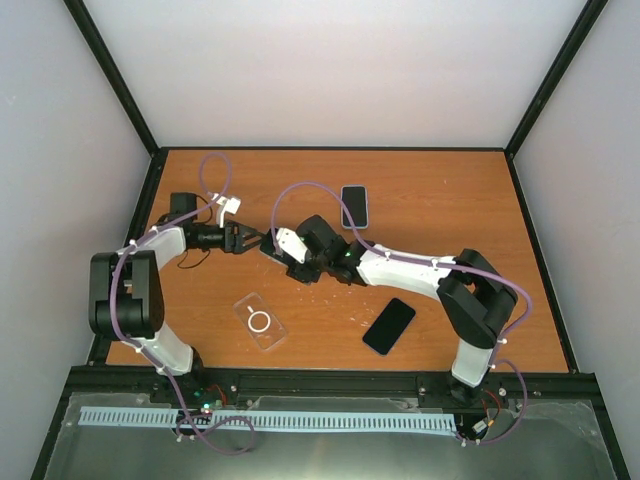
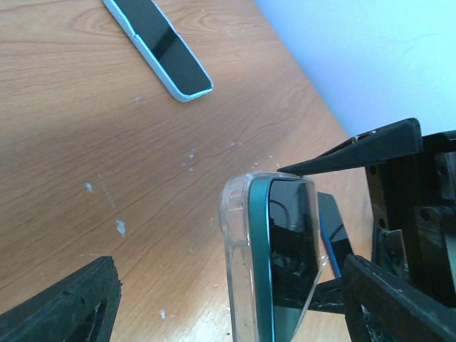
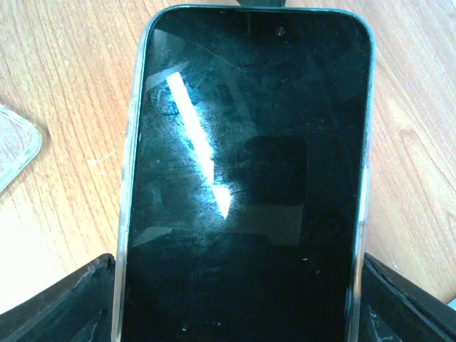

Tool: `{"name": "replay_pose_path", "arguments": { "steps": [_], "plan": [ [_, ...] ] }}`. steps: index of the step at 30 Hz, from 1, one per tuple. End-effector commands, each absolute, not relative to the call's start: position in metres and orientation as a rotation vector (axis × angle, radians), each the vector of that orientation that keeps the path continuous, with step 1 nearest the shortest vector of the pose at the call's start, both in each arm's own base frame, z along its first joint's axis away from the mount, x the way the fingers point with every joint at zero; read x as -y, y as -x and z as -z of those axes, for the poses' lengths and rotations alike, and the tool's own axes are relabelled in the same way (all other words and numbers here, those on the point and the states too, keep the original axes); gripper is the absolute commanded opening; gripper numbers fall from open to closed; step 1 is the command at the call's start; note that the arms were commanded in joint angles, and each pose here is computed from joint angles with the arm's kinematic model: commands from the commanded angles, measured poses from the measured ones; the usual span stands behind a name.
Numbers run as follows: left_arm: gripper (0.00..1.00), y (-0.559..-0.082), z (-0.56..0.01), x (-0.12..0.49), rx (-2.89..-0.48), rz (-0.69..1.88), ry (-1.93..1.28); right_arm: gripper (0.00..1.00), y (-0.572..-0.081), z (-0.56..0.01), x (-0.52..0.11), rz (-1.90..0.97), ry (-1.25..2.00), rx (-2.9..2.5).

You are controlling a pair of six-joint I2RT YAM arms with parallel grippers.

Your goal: Put the phone into the phone case

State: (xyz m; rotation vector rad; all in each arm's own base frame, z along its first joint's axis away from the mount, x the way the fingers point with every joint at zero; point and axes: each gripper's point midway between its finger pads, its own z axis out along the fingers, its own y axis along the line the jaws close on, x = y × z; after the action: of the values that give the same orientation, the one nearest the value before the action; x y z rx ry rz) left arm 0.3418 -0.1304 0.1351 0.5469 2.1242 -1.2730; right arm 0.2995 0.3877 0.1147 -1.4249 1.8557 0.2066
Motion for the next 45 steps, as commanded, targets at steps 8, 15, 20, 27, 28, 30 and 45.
{"name": "replay_pose_path", "arguments": {
  "steps": [8, 15, 20, 27, 28, 30, 45],
  "plan": [
    [0.72, -0.330, -0.147, 0.140, -2.036, 1.504, -0.556, 0.55, -0.314, -0.164, -0.395, -0.195, 1.320, -1.721],
    [0.55, -0.327, -0.144, 0.144, -2.032, 1.561, -0.557, 0.55, -0.315, -0.167, -0.397, -0.196, 1.320, -1.715],
    [0.41, -0.327, -0.147, 0.148, -2.031, 1.561, -0.567, 0.55, -0.316, -0.167, -0.399, -0.199, 1.324, -1.714],
    [0.16, -0.330, -0.147, 0.147, -2.040, 1.551, -0.558, 0.55, -0.317, -0.169, -0.398, -0.193, 1.316, -1.717],
    [0.13, -0.331, -0.147, 0.147, -2.040, 1.546, -0.560, 0.55, -0.316, -0.169, -0.398, -0.194, 1.314, -1.719],
    [0.06, -0.331, -0.148, 0.147, -2.040, 1.538, -0.563, 0.55, -0.316, -0.168, -0.397, -0.191, 1.317, -1.721],
    [0.01, -0.325, -0.173, 0.145, -1.959, 1.363, -0.724, 1.00, -0.300, -0.182, -0.387, -0.354, 1.385, -1.812]
  ]
}}
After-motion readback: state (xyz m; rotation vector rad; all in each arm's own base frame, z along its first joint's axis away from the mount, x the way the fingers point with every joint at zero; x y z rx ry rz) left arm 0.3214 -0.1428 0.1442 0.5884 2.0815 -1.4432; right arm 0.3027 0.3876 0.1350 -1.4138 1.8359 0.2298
